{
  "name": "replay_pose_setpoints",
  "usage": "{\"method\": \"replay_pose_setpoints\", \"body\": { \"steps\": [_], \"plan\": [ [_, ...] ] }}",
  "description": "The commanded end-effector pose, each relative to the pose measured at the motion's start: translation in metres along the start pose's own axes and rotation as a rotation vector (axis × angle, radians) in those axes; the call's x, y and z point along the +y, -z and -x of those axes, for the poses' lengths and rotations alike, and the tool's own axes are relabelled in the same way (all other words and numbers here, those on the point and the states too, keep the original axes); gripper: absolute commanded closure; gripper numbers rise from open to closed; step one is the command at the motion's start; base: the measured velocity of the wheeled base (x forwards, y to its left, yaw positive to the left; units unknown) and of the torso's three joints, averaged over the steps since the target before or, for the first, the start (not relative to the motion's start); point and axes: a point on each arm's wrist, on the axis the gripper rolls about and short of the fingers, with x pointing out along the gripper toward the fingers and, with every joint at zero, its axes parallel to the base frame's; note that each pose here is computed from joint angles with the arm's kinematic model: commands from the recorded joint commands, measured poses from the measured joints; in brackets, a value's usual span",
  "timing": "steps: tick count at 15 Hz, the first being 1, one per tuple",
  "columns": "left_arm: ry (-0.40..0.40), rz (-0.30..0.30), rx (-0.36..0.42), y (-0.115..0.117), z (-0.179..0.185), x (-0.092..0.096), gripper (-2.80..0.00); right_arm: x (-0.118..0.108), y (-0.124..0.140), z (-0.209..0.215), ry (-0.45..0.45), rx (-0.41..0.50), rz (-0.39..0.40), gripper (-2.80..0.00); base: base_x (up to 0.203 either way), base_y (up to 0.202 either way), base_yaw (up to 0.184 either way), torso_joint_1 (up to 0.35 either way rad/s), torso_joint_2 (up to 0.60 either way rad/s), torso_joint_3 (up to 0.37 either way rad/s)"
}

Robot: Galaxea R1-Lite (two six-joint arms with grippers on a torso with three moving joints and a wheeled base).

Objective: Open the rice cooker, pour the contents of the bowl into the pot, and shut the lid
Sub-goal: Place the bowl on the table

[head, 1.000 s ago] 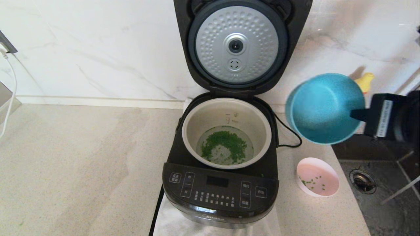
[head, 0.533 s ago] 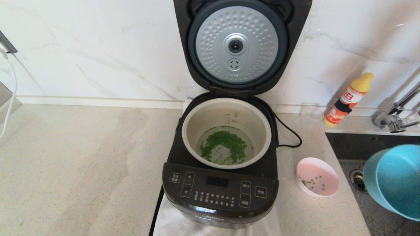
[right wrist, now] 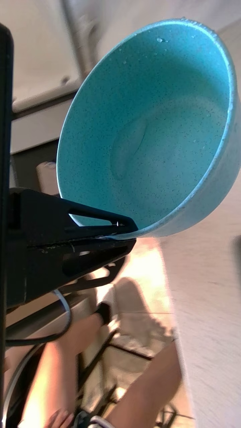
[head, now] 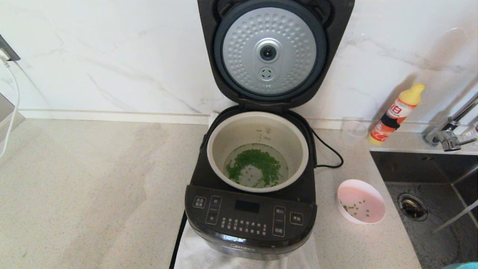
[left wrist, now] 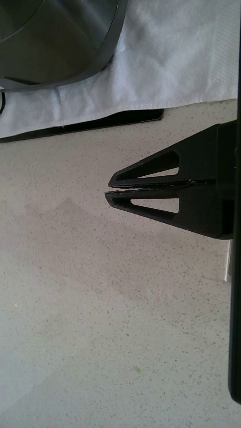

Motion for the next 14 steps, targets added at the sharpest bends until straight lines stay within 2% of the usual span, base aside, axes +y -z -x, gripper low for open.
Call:
{"method": "replay_pose_setpoints", "body": {
  "steps": [1, 4, 5, 9, 14],
  "plan": [
    [-0.001, 0.0, 0.009, 0.003, -0.001, 0.0, 0.0, 0.0, 0.009, -0.013, -0.009, 0.098, 0.037, 0.0, 0.0, 0.0, 0.0, 0.0, 0.0, 0.0],
    [-0.001, 0.0, 0.009, 0.003, -0.001, 0.0, 0.0, 0.006, 0.014, -0.027, -0.05, 0.239, 0.105, 0.0, 0.0, 0.0, 0.0, 0.0, 0.0, 0.0],
    [-0.001, 0.0, 0.009, 0.003, -0.001, 0.0, 0.0, 0.01, 0.013, -0.034, -0.064, 0.258, 0.126, 0.0, 0.0, 0.0, 0.0, 0.0, 0.0, 0.0],
    [-0.001, 0.0, 0.009, 0.003, -0.001, 0.0, 0.0, 0.029, 0.003, -0.062, -0.057, 0.297, 0.171, 0.0, 0.0, 0.0, 0.0, 0.0, 0.0, 0.0],
    [-0.001, 0.0, 0.009, 0.003, -0.001, 0.0, 0.0, 0.055, -0.016, -0.088, -0.047, 0.296, 0.178, 0.0, 0.0, 0.0, 0.0, 0.0, 0.0, 0.0]
  ]
}}
